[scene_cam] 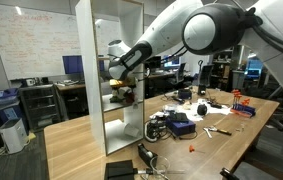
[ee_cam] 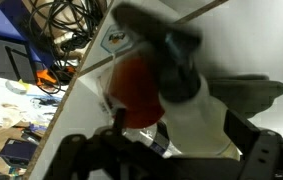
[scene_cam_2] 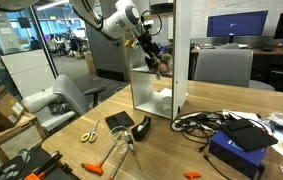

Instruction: Pick up the white bottle and put it on the shelf.

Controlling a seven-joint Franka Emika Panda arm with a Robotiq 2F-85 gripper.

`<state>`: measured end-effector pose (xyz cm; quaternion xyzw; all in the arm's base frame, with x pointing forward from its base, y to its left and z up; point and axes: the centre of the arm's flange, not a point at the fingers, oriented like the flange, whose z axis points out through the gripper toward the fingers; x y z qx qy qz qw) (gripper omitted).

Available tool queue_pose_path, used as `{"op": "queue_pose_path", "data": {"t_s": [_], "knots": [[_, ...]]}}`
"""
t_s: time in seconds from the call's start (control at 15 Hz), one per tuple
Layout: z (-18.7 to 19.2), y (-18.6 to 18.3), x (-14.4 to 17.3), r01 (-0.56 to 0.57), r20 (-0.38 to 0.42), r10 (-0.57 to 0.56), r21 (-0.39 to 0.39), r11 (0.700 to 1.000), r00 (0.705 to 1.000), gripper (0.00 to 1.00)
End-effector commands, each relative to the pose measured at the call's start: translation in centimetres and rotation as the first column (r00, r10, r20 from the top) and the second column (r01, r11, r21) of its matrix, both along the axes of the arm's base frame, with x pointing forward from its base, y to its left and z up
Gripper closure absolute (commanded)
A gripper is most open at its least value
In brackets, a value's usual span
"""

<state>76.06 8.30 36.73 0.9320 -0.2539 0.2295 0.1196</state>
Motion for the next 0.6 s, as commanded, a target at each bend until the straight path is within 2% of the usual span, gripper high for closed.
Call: {"op": "queue_pose_path", "data": {"t_s": [0.0, 0.33, 0.53], "knots": [[3.6, 0.3, 0.0, 0.012, -0.043, -0.013, -0.029, 1.0, 0.999, 0.0], [6.0, 0.8, -2.1, 0.02, -0.159, -0.022, -0.017, 1.0, 0.987, 0.0], [7.0, 0.9, -3.4, 0.018, -0.193, -0.02, -0.013, 1.0, 0.981, 0.0]]}}
